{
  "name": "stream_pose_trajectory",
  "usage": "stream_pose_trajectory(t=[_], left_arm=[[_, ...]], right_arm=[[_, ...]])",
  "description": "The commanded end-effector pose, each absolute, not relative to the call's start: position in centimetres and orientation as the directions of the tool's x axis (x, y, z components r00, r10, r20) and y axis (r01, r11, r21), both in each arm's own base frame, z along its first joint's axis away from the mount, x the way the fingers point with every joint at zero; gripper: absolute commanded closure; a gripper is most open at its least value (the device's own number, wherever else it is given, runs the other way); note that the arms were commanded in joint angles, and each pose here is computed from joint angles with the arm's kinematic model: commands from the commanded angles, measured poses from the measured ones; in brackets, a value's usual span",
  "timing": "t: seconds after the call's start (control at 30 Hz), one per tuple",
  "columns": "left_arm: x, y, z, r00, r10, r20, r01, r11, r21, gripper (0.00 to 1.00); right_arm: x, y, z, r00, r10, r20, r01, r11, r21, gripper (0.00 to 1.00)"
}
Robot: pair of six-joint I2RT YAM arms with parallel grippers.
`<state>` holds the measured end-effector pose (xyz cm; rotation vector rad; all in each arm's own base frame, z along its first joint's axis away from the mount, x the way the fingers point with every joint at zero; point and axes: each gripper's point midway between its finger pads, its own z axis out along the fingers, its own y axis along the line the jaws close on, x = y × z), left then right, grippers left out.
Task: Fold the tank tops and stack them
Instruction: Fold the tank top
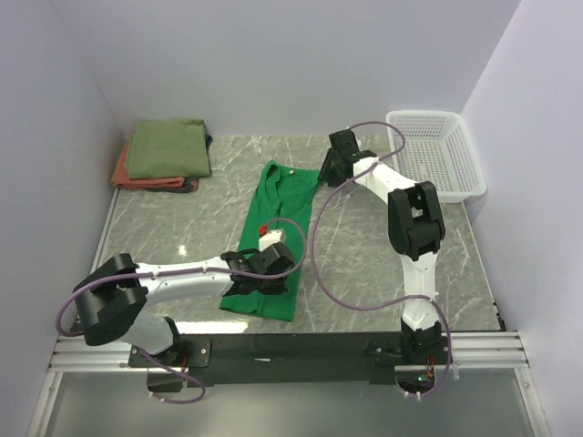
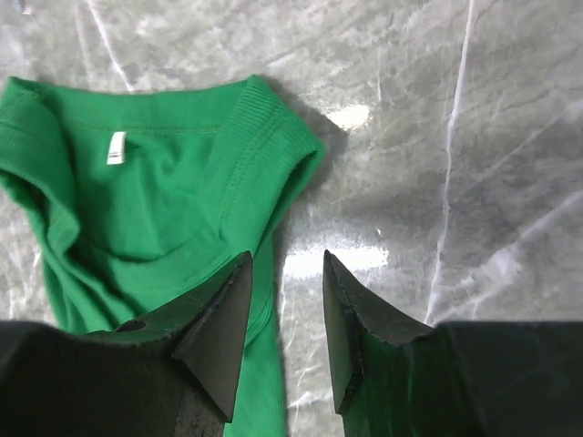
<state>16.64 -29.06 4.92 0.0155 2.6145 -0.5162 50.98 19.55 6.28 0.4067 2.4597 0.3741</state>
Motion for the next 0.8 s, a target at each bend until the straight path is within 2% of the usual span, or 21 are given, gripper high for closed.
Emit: stream_pose_trajectory(t=[0.0,0.13,0.3,0.77], left_arm=[[16.8,-30.6,5.4,-0.89,-0.062,-0.452,0.142,0.904,-0.403,0.98],[16.8,-30.5,4.8,-0.893,-0.05,-0.448,0.145,0.91,-0.389,0.99],[16.8,-30.4,4.2,-0.896,-0.035,-0.444,0.148,0.917,-0.37,1.0],[16.3,-30.1,2.8,-0.91,-0.006,-0.415,0.155,0.923,-0.353,1.0]], right_arm=[[53.0,20.0,7.7,-0.725,0.421,-0.545,0.205,0.887,0.413,0.55],[53.8,20.2,7.5,-0.701,0.447,-0.555,0.208,0.873,0.441,0.52],[54.6,20.4,6.8,-0.695,0.46,-0.552,0.214,0.866,0.452,0.52],[55.3,20.4,5.9,-0.7,0.451,-0.554,0.225,0.875,0.428,0.58]])
